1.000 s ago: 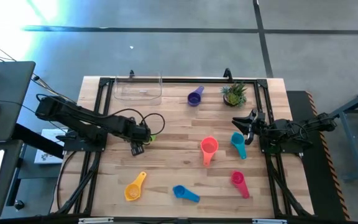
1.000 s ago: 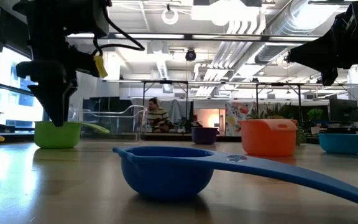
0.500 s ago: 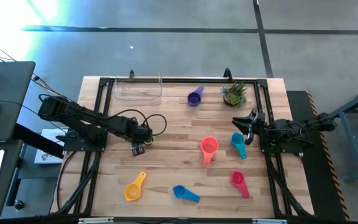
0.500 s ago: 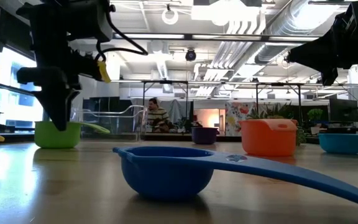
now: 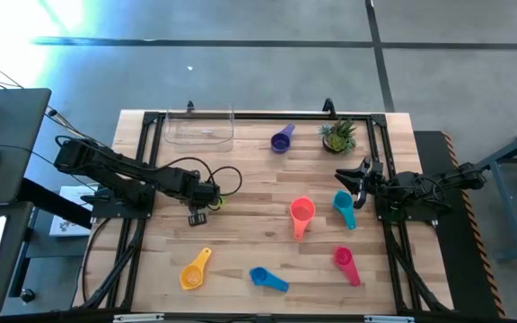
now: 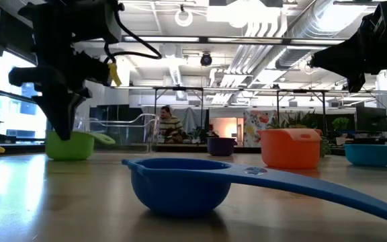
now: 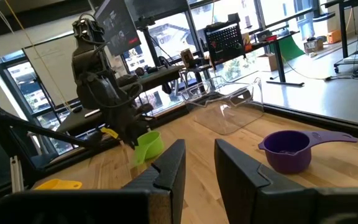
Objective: Nest measuring cups in basket
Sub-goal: Stack the green measuring cup on top of the orange measuring cup
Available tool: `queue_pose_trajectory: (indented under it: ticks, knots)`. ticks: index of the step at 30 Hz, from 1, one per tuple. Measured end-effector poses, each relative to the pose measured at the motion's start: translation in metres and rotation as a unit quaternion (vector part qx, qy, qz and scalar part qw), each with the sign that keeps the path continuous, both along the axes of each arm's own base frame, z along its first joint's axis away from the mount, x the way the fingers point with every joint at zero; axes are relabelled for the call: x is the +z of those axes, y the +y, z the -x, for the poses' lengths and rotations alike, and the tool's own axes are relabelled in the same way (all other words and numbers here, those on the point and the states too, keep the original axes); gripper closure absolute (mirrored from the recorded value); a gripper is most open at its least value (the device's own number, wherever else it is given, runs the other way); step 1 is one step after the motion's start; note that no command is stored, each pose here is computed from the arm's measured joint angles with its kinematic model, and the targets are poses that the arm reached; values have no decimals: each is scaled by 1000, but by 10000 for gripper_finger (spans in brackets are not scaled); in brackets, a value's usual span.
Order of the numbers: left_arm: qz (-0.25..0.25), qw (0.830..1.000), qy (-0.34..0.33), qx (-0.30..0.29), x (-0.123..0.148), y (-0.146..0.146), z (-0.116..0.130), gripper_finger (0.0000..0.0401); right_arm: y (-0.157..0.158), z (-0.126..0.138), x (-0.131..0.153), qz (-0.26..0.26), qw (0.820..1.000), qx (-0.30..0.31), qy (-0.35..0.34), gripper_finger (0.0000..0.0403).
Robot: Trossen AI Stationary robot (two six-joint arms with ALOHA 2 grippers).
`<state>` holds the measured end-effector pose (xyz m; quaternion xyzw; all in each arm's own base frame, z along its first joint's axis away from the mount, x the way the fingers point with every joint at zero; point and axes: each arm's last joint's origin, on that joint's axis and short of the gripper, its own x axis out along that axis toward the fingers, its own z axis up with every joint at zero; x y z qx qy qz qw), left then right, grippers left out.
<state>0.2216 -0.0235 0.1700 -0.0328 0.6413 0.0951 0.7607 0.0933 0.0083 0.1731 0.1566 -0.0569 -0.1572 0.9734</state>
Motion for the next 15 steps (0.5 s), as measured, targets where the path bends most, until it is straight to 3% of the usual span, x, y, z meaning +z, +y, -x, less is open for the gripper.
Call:
queue_pose_trajectory:
  ticks: [8,15]
  knots:
    - [-2,994,-42,-105,27,-10,-9,392,0,0,0,0,1000,0,0,324]
    - [-26,973,-94,-209,61,-20,-26,393,0,0,0,0,1000,0,0,324]
